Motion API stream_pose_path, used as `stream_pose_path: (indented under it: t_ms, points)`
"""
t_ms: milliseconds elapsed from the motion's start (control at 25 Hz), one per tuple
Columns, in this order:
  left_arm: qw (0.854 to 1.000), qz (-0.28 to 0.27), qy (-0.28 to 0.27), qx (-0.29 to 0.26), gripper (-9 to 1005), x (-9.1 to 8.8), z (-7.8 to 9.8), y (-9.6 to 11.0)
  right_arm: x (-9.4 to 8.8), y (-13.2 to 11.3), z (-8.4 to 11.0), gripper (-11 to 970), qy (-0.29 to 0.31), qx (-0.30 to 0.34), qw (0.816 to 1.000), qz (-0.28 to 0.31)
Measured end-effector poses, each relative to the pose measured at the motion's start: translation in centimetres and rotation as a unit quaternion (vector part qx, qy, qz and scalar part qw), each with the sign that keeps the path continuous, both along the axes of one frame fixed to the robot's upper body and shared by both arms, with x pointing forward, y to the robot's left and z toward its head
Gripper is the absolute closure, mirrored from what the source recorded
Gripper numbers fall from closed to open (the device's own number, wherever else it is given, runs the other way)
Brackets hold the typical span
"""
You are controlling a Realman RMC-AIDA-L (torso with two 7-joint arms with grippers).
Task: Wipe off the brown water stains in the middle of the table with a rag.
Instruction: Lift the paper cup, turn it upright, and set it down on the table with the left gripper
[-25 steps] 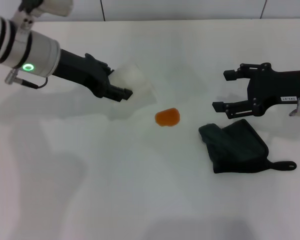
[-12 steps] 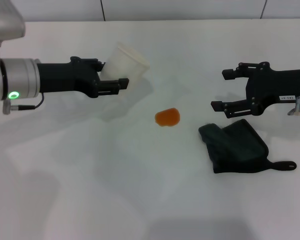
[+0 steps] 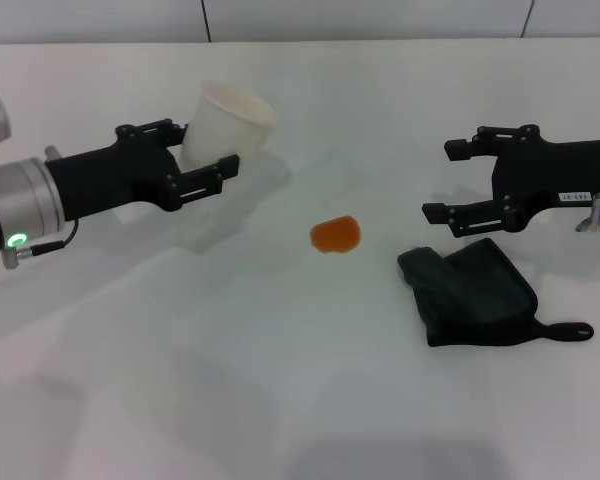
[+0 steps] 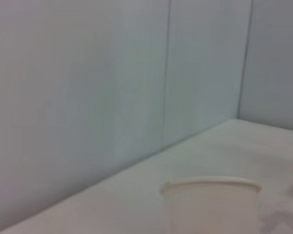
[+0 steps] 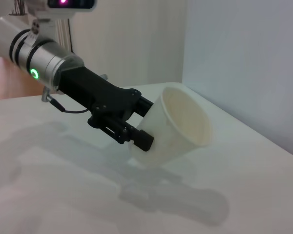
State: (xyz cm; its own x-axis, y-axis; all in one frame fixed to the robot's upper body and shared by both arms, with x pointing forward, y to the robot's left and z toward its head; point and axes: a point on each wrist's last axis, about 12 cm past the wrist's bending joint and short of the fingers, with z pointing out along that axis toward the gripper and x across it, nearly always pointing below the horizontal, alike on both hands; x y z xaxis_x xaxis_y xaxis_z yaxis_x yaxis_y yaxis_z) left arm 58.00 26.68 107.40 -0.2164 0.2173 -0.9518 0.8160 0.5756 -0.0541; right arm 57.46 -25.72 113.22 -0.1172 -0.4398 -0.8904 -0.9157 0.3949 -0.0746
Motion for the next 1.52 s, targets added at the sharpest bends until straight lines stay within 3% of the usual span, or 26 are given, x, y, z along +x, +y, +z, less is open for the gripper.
stream_pose_path:
  t_ms: [480,880,1280,1520]
  points:
    - [0.998,0.048,-0.017,-0.031,350,-1.6,-2.2,0.0,-0.1,0.0,0.1,89,-0.001,0.005,1.0,0.001]
    - [0.998,0.055,0.0,-0.042,351,-1.7,-2.5,-0.2,-0.1,0.0,0.1,89,-0.001,0.007,1.0,0.0]
    - [0.998,0.066,0.003,-0.012,351,-2.4,-3.4,0.7,0.0,-0.1,0.2,90,-0.002,0.007,1.0,-0.001]
    - [0.997,0.068,0.004,0.018,351,-2.4,-4.4,0.2,0.0,-0.1,0.2,90,-0.002,0.007,1.0,-0.002]
